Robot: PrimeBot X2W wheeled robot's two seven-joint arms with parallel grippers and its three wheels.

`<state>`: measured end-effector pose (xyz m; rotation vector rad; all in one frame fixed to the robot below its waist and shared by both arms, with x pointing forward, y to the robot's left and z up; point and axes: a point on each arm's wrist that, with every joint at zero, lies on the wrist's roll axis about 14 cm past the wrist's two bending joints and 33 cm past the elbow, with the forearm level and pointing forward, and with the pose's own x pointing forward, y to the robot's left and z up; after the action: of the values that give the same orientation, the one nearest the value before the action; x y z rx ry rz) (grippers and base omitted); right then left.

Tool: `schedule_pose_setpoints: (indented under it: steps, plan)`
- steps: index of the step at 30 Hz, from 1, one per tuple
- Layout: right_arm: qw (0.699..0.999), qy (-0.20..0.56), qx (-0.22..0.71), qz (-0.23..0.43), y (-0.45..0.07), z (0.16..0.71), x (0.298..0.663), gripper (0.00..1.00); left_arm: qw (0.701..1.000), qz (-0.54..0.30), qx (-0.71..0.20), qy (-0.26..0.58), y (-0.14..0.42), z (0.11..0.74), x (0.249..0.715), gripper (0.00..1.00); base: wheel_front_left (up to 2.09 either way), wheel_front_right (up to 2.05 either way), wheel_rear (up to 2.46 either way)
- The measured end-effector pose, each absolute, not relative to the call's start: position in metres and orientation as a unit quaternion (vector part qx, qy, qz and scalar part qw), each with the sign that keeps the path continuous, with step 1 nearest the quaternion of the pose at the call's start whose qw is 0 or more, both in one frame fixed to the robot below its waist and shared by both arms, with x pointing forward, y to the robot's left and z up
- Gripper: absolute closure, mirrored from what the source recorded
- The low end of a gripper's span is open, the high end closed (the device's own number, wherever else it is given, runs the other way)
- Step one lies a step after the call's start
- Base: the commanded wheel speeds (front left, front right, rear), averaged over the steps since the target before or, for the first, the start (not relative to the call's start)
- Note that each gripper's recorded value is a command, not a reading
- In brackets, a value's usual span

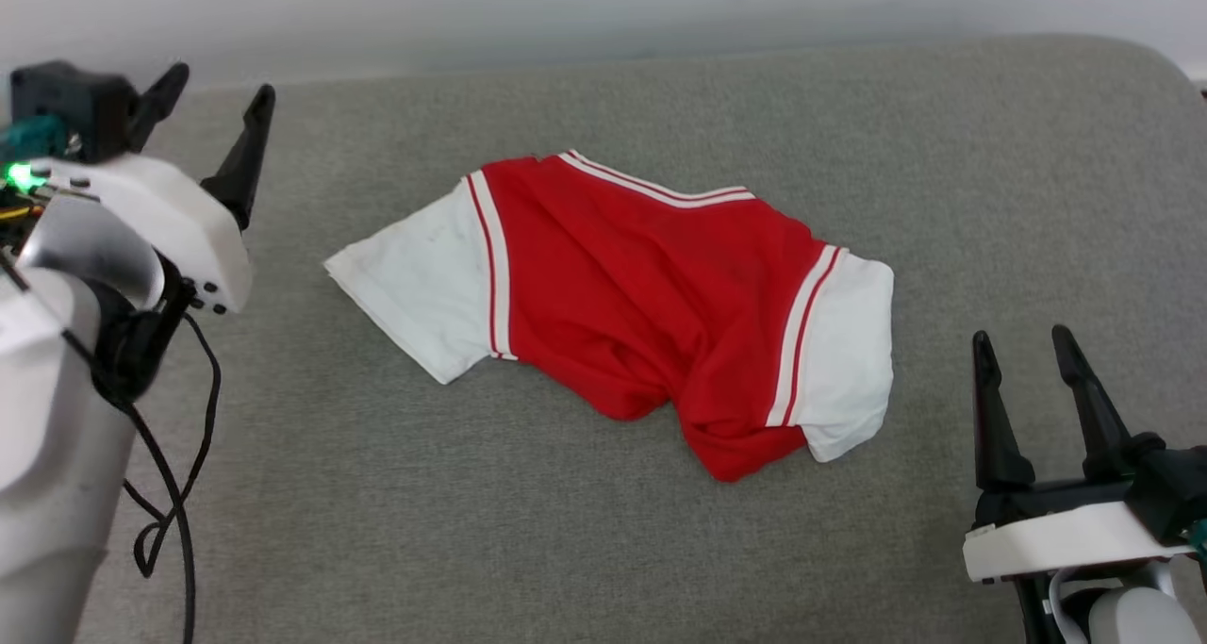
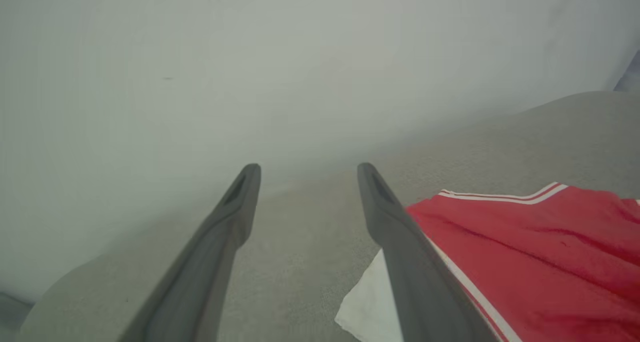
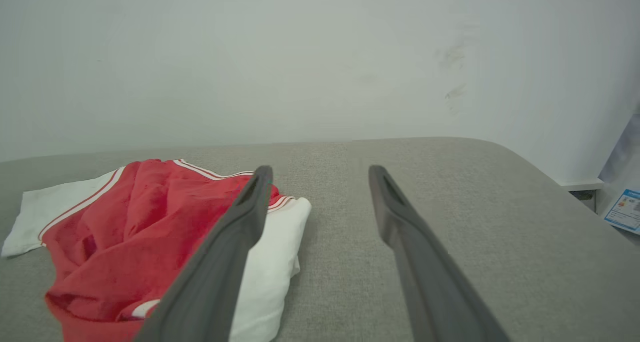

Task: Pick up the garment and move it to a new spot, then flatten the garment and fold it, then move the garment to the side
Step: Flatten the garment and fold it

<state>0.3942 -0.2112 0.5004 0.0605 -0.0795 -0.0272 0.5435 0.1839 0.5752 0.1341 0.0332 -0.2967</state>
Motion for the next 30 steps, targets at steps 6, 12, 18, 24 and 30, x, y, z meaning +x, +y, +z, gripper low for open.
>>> schedule_pose_setpoints:
  steps: [6,12,18,24,30]
  plan:
    - [0.999,-0.026,0.025,-0.03,-0.223,0.49,0.401,0.0,0.956,-0.189,0.063,0.213,0.168,0.506,0.557,0.0,0.0,0.0,0.0]
    - [0.999,-0.019,0.02,-0.038,-0.229,0.484,0.408,0.0,0.914,-0.206,0.072,0.341,0.165,0.45,0.551,0.0,0.0,0.0,0.0]
    - [0.999,-0.012,0.015,-0.045,-0.235,0.478,0.412,0.0,0.878,-0.22,0.098,0.414,0.16,0.404,0.542,0.0,0.0,0.0,0.0]
    - [0.999,-0.003,0.013,-0.053,-0.24,0.471,0.414,0.0,0.843,-0.221,0.134,0.471,0.167,0.372,0.536,0.0,0.0,0.0,0.0]
    - [0.998,0.002,0.012,-0.058,-0.243,0.467,0.414,0.0,0.821,-0.236,0.135,0.503,0.163,0.363,0.53,0.0,0.0,0.0,0.0]
